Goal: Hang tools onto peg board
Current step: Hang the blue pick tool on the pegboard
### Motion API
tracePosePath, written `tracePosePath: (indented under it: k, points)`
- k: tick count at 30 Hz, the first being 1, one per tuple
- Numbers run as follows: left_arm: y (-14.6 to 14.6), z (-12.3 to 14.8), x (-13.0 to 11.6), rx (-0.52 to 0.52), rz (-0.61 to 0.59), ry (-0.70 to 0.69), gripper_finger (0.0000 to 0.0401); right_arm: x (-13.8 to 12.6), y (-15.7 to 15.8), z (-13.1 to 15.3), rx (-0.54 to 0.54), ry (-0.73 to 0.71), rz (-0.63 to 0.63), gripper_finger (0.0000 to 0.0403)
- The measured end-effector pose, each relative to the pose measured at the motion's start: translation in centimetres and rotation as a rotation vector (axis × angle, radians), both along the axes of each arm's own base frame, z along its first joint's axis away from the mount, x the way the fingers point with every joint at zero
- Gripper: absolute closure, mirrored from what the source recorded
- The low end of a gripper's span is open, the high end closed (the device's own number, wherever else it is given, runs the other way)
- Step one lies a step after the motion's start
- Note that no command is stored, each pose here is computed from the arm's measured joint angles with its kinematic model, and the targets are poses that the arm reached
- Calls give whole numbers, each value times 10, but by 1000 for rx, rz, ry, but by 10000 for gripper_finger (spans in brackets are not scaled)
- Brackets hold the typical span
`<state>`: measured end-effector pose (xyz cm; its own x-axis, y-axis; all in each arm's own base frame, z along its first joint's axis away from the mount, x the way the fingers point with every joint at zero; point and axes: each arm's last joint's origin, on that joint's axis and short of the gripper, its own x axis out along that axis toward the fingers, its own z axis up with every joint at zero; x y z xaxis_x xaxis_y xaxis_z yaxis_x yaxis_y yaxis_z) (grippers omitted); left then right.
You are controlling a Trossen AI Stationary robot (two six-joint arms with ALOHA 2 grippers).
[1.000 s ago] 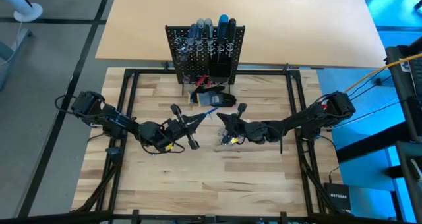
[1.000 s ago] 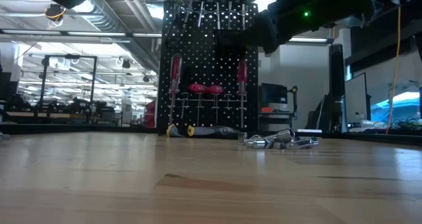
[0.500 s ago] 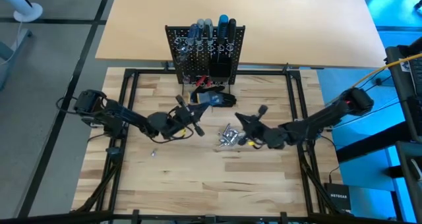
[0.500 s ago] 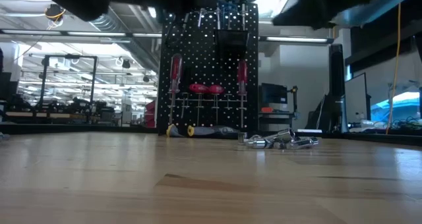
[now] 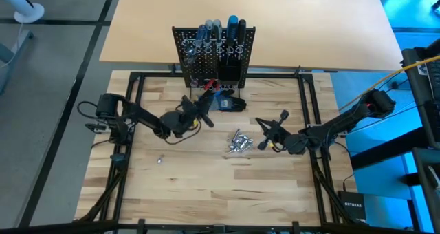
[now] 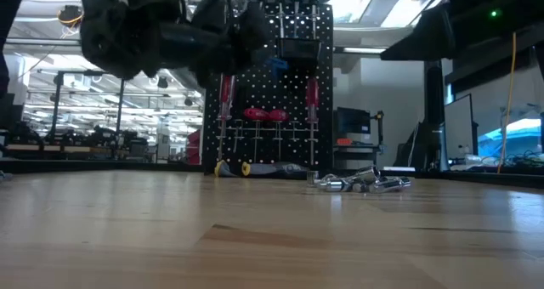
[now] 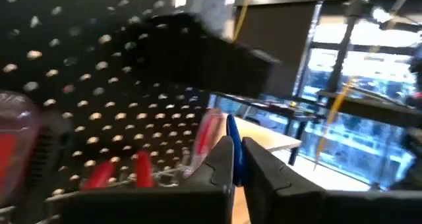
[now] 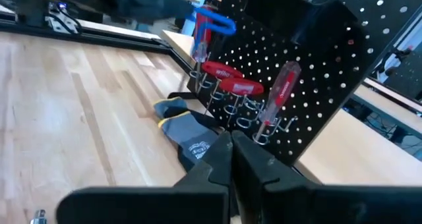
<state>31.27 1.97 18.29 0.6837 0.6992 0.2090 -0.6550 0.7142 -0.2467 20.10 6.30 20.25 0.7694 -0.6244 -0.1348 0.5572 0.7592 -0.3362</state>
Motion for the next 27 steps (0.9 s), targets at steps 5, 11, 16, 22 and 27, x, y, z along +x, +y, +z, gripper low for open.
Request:
tracePosePath:
  k: [5, 11, 16, 22, 27]
  points:
    - [28, 0, -4, -24, 81, -32, 395, 1, 0, 4, -1, -27, 4, 395]
    - [53, 5, -6, -26, 137, -83, 398, 1, 0, 4, -1, -30, 4, 395]
    - [64, 16, 0, 14, 143, -94, 393, 1, 0, 4, 0, -30, 6, 395]
    - [76, 28, 9, 46, 162, -82, 396, 1, 1, 4, 1, -30, 10, 395]
    - [83, 34, 12, 46, 164, -90, 390, 1, 1, 4, 2, -30, 11, 395]
